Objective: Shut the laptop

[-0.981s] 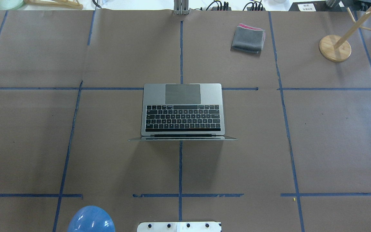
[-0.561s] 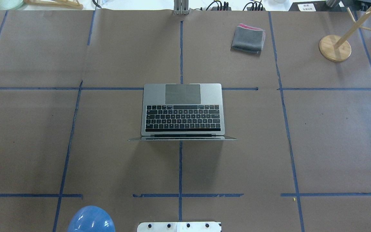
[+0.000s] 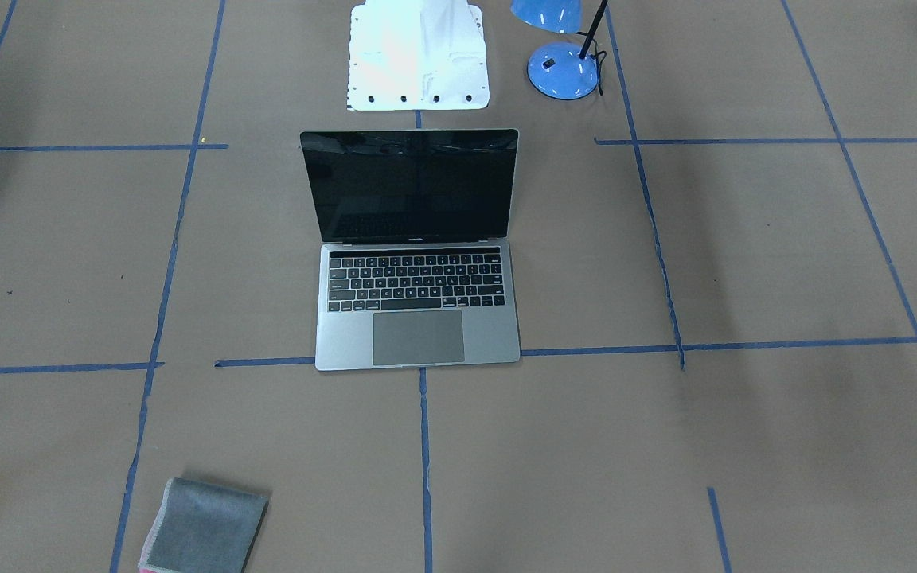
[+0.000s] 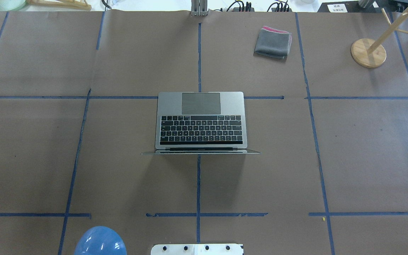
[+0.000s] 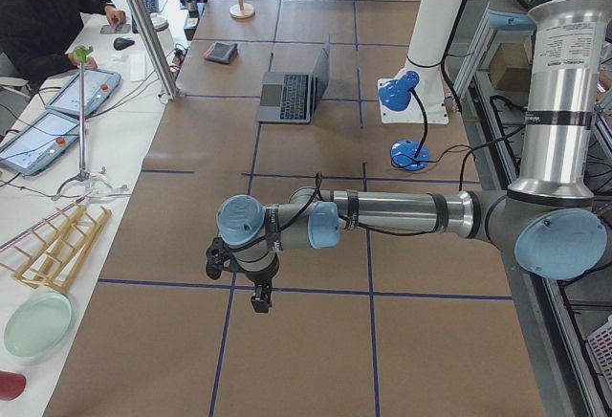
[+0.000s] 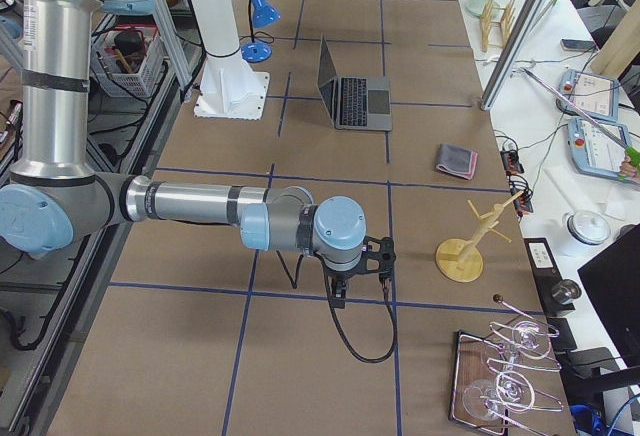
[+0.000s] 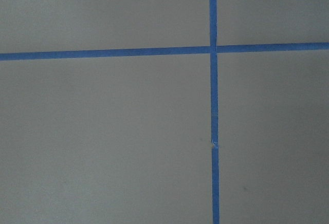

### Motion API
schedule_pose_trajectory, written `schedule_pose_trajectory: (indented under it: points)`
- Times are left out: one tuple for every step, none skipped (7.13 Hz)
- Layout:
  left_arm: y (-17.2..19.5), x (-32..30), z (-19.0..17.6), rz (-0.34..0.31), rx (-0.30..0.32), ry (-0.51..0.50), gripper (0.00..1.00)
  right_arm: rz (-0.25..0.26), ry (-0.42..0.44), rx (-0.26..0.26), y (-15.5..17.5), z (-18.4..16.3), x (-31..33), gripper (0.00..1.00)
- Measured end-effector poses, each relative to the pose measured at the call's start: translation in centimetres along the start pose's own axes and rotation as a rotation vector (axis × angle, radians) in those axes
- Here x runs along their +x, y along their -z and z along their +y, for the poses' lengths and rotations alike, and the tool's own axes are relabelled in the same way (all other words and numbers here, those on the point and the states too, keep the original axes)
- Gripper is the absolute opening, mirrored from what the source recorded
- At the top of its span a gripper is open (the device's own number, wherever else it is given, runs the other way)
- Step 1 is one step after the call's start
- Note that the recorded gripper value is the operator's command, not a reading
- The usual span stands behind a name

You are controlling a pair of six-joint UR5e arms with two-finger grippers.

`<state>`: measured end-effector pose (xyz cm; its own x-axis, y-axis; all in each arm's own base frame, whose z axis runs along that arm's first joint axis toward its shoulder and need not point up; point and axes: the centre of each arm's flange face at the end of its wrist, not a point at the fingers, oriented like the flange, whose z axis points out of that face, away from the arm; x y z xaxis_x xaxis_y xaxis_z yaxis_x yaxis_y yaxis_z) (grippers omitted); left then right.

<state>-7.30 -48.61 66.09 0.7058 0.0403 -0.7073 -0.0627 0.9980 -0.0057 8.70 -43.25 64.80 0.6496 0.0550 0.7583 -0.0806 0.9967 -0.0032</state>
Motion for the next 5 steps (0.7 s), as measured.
schedule_pose_trajectory:
  points:
    - [0.3, 0.3, -0.2, -0.001, 0.006, -0.006, 1.00, 0.000, 0.001, 0.000, 0.0, 0.0, 0.0, 1.00]
    - [1.1, 1.1, -0.5, -0.003, 0.021, -0.019, 1.00, -0.001, 0.004, 0.001, 0.1, -0.2, -0.2, 1.00]
    - [2.6, 2.7, -0.8, -0.002, 0.051, -0.027, 1.00, 0.000, 0.014, 0.010, 0.5, -0.6, -0.7, 1.00]
    - [5.0, 5.4, -1.1, 0.010, 0.096, -0.010, 1.00, 0.002, 0.034, 0.026, 1.3, -1.0, -1.6, 1.00]
    - [7.4, 9.3, -1.0, 0.037, 0.141, 0.016, 1.00, 0.002, 0.050, 0.038, 1.8, -1.2, -2.3, 1.00]
